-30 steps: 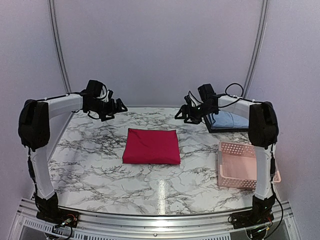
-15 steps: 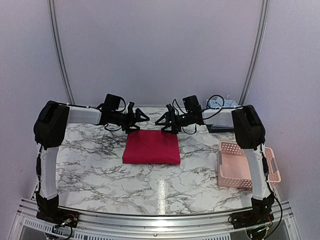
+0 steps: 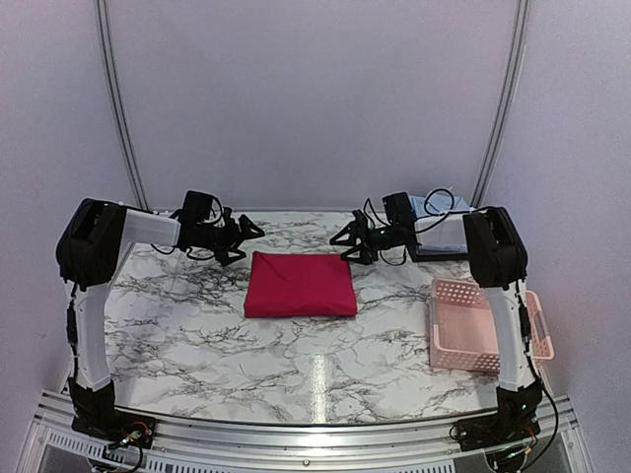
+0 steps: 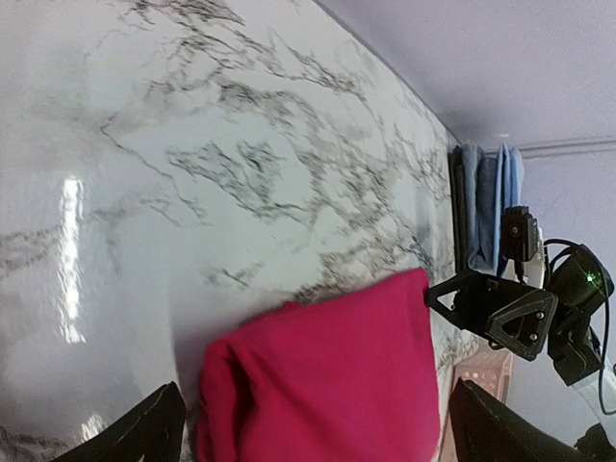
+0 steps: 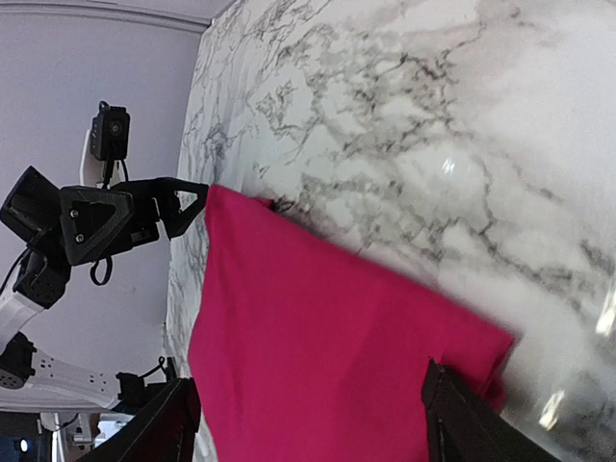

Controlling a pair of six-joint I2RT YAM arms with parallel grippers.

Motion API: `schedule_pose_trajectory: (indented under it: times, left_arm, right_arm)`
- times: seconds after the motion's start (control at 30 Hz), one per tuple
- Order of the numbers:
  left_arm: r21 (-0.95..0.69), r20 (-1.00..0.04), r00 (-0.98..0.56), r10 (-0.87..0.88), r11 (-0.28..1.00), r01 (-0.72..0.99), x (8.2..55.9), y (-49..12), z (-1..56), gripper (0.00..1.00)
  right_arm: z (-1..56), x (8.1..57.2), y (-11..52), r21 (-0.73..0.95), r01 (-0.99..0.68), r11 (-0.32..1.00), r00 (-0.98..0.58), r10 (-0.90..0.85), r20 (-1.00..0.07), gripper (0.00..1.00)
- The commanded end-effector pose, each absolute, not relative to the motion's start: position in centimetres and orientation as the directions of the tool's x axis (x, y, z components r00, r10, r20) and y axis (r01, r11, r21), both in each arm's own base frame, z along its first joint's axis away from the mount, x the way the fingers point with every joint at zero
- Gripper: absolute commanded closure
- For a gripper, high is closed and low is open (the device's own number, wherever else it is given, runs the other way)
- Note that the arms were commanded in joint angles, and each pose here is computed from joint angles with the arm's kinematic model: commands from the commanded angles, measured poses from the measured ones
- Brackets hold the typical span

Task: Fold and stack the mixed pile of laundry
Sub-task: Smooth out the square-folded T-shirt at the center of the board.

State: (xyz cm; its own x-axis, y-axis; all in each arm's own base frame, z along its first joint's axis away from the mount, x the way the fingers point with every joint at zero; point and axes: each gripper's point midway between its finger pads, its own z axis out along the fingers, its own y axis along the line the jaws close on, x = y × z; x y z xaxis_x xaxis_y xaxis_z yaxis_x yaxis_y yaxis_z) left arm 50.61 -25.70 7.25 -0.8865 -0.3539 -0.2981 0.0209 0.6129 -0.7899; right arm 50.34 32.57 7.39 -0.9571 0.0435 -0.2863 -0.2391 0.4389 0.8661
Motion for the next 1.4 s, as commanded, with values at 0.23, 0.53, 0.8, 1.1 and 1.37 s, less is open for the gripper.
schedule_pose_trajectory:
  times: [0.23, 0.53, 0.8, 1.1, 1.37]
  left_arm:
    - [-0.866, -0.285, -0.941, -0.183, 0.470, 0.171, 41.7, -35.0, 14.8, 0.01]
    - [-0.855, -0.116, -0.959, -0.257, 0.517, -0.035, 39.1, -33.0, 5.3, 0.01]
    - [-0.821, -0.266, -0.948, -0.177, 0.557, 0.126, 36.4, -30.2, 8.9, 0.01]
    - [-0.856, -0.252, -0.963, -0.094, 0.487, 0.176, 33.1, -33.4, 10.8, 0.01]
    - [-0.901, -0.058, -0.971, -0.233, 0.431, -0.050, 32.8, -32.1, 3.7, 0.01]
  right_arm:
    - [12.7, 39.0, 39.2, 0.919, -0.195, 0.344, -0.981, -0.073, -0.181, 0.25]
    - [2.7, 35.9, 36.1, 0.884, -0.030, 0.467, -0.999, -0.053, -0.006, 0.25]
    - [7.7, 34.4, 35.3, 0.917, -0.139, 0.374, -0.989, -0.094, -0.111, 0.25]
    - [10.4, 32.1, 39.9, 0.953, -0.142, 0.268, -0.983, -0.148, -0.105, 0.24]
    - [2.3, 30.4, 37.5, 0.939, 0.042, 0.341, -0.996, -0.060, 0.066, 0.25]
